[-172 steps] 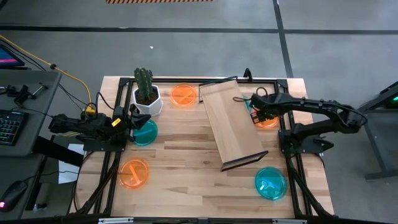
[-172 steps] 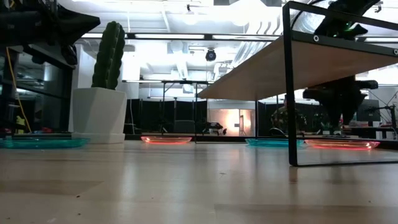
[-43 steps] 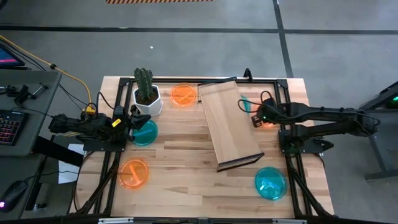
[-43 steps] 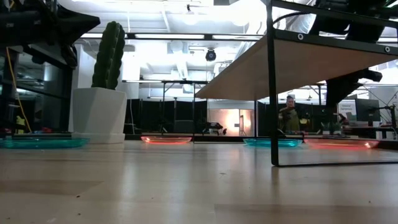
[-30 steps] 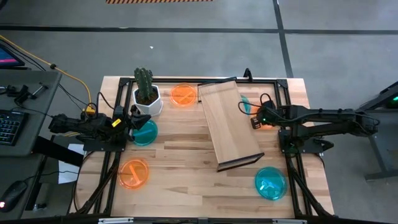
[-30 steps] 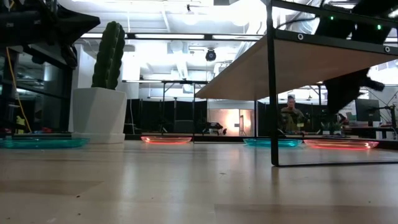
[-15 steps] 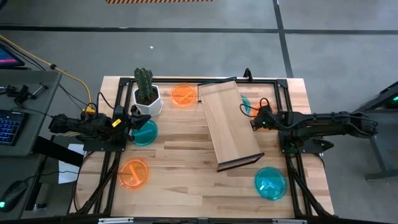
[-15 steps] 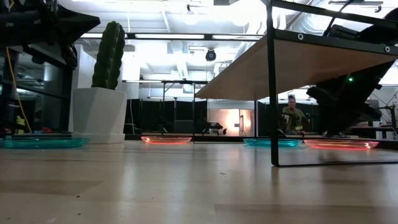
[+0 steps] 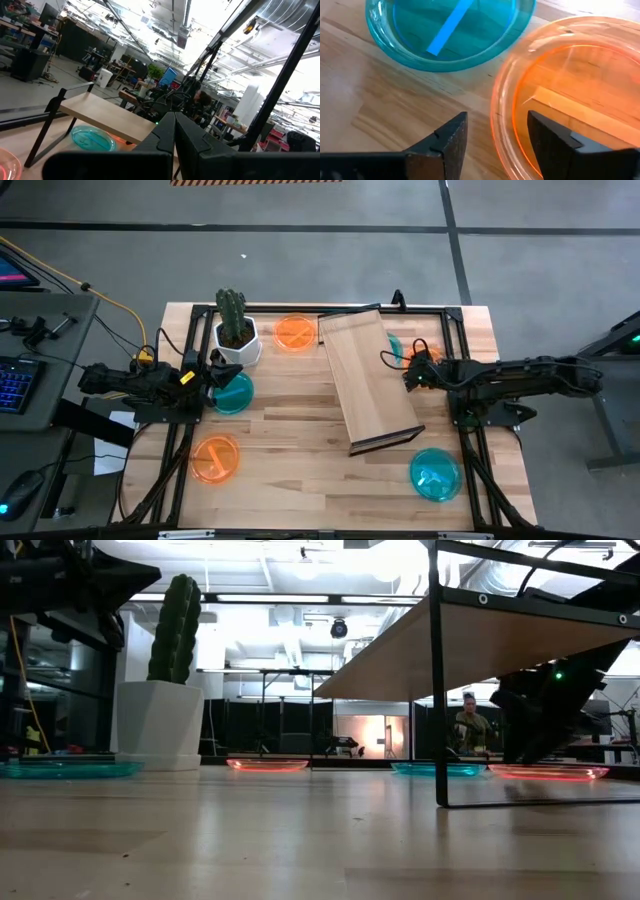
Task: Place and stack plates onto a shelf
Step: Put the top right orange plate on the shelf
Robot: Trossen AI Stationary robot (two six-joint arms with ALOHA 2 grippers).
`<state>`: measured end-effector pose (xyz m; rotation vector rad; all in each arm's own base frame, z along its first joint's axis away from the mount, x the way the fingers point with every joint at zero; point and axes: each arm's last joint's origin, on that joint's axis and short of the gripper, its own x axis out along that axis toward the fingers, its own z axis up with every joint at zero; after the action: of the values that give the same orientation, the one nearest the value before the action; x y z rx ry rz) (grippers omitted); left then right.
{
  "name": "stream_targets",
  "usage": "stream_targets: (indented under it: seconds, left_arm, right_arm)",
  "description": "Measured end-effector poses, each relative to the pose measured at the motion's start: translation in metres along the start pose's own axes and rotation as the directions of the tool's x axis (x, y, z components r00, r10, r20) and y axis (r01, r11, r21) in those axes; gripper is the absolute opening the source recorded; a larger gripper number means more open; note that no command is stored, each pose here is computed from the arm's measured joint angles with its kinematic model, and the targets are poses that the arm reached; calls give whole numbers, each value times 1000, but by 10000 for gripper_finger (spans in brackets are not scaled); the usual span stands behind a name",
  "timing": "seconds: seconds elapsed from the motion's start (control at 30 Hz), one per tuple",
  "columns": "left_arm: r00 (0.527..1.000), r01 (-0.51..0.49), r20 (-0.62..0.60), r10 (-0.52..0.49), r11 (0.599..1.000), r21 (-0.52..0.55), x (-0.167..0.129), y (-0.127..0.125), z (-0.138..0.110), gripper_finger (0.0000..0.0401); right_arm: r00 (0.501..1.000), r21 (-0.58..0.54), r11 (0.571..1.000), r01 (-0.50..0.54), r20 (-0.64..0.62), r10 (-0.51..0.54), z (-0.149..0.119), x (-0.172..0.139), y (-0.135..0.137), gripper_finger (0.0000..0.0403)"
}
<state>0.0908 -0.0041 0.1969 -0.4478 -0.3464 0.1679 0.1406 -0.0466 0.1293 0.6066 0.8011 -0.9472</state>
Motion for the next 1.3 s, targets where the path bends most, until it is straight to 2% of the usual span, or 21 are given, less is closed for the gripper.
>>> stream_targets:
  seconds: [0.47,0.63,0.8,0.83,1.1,1.3]
  left_arm:
    - [1000,0,0,0,1000,0,0,0,0,0]
    - [1000,0,0,0,1000,0,0,0,0,0]
    - [1000,0,0,0,1000,0,0,0,0,0]
    - [1000,0,0,0,1000,0,0,0,0,0]
    - [1000,0,0,0,1000,0,0,0,0,0]
    - [1000,-1,0,1,1000,-1,0,0,0,0]
  right_arm:
    - [990,-87,986,142,-7,-143,-6,20,2,183]
    - [984,-88,980,176,-4,-177,-7,24,2,130]
    - [978,-79,975,209,12,-209,-7,25,1,24]
    - [976,-72,973,219,17,-218,-8,25,0,13]
    - [974,-21,974,225,27,-224,-7,24,-1,3]
    - [963,41,967,253,80,-256,-5,19,-4,1]
